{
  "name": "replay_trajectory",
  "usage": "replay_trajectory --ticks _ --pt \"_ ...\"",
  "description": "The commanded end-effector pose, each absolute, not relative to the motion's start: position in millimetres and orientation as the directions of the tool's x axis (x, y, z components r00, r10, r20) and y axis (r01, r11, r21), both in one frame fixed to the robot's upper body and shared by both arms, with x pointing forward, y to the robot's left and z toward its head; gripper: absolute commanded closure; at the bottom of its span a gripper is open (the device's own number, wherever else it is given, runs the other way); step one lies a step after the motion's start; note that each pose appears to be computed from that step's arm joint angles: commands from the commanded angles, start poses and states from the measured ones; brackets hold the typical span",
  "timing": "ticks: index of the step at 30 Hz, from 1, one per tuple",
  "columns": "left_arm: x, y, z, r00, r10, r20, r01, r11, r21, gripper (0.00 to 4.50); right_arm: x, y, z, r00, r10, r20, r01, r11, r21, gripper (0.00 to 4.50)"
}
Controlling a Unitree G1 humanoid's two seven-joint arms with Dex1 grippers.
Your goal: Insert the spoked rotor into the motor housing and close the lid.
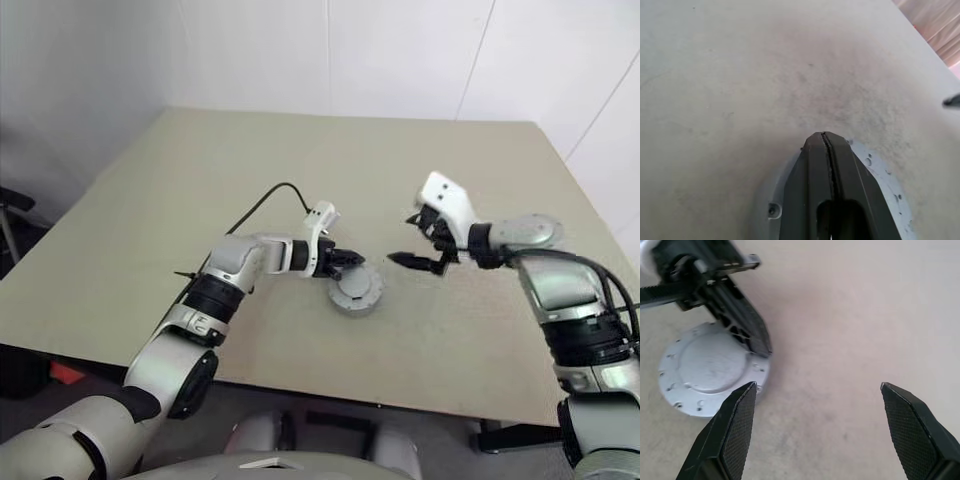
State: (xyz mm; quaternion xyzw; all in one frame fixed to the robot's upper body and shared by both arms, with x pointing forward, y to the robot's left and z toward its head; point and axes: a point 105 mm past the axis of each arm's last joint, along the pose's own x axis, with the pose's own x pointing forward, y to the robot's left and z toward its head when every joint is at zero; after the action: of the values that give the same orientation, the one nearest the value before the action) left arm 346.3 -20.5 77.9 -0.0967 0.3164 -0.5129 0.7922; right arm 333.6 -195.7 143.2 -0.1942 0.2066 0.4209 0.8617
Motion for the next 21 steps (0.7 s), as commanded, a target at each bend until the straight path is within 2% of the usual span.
replay_trajectory --ticks 1,4,12,18,21 --pt "340 -13 52 0.254 -0.836 -0.487 0.71 0.503 -0.493 4.5 343 -219 146 0.618 0.578 -0.532 -0.727 0.678 -0.108 0.03" --pt "338 -13 53 0.243 -0.843 -0.48 0.711 0.491 -0.503 4.5 346 -223 142 0.627 0.552 -0.55 -0.703 0.705 -0.095 0.03" --pt "333 -11 60 0.216 -0.868 -0.447 0.726 0.449 -0.521 4.5 341 -215 141 0.598 0.584 -0.549 -0.708 0.706 -0.022 0.03" --pt "333 0 66 0.216 -0.878 -0.426 0.734 0.434 -0.522 4.5 310 -215 126 0.475 0.626 -0.618 -0.71 0.688 0.15 0.03" --pt "336 8 65 0.234 -0.872 -0.429 0.725 0.45 -0.521 4.5 304 -219 119 0.456 0.618 -0.641 -0.677 0.708 0.201 0.03"
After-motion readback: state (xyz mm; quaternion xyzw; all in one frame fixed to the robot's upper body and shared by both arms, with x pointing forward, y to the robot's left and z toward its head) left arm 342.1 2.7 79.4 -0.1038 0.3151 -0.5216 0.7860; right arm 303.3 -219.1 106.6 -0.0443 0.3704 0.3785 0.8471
